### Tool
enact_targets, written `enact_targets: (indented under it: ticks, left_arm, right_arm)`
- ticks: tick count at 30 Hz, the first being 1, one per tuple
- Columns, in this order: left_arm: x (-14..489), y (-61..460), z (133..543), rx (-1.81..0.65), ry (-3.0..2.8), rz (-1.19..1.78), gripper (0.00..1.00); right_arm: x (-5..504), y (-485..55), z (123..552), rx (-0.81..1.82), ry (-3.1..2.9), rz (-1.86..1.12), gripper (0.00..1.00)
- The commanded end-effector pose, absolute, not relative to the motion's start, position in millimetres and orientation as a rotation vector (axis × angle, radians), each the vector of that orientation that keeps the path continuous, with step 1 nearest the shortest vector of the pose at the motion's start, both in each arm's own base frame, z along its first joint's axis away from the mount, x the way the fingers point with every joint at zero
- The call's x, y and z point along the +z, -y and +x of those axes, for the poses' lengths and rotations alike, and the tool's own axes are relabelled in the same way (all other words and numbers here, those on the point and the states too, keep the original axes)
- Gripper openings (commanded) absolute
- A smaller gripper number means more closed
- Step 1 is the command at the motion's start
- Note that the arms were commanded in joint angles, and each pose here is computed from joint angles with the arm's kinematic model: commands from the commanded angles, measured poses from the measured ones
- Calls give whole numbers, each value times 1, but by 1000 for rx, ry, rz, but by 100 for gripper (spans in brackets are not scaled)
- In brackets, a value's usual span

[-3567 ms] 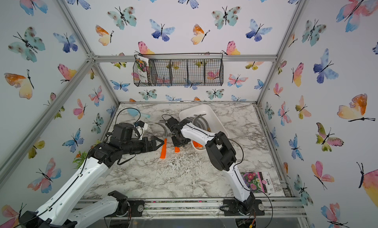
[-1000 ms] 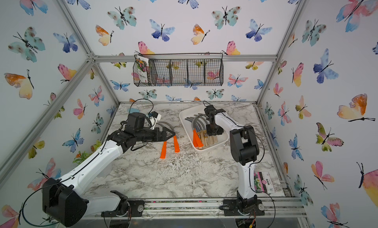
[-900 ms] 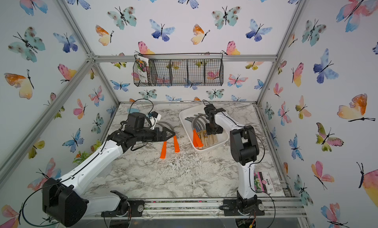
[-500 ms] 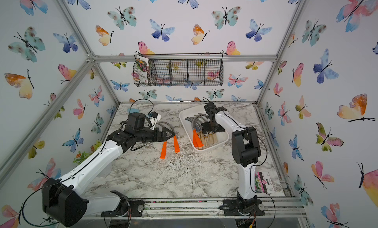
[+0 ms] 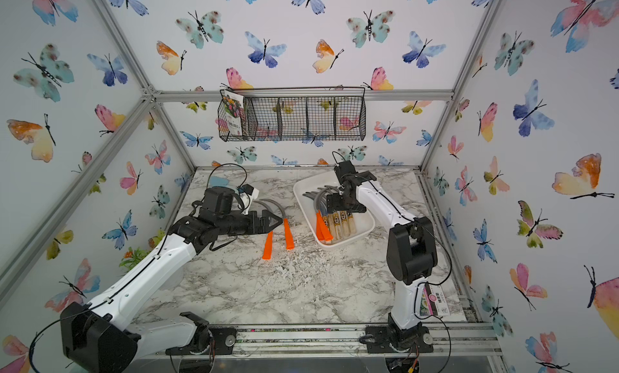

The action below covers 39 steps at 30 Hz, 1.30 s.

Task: Put small sickles into storage boxes
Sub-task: Pick up the sickle at the center of the board.

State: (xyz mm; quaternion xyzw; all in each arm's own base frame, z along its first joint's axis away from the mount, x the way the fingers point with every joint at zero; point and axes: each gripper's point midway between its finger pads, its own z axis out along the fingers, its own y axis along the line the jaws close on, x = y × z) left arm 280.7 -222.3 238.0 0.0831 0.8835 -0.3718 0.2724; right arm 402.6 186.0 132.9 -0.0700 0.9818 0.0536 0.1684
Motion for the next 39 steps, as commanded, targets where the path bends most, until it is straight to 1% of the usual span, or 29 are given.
enact_targets:
  ticks: [1, 13, 28, 39]
  left_arm:
    - [231, 213, 271, -955, -2399, 209, 98]
    - [215, 195, 247, -917, -2427, 174, 98]
    - [182, 174, 218, -878, -2486, 78, 98]
    - [175, 163, 205, -881, -2485, -8, 98]
  right_arm:
    - [145, -196, 387, 197, -2798, -186, 98]
    - [161, -246, 364, 244, -2768, -238, 98]
    - [147, -304, 330, 178, -2794, -334, 98]
    - [117, -335, 309, 51, -2857, -432, 98]
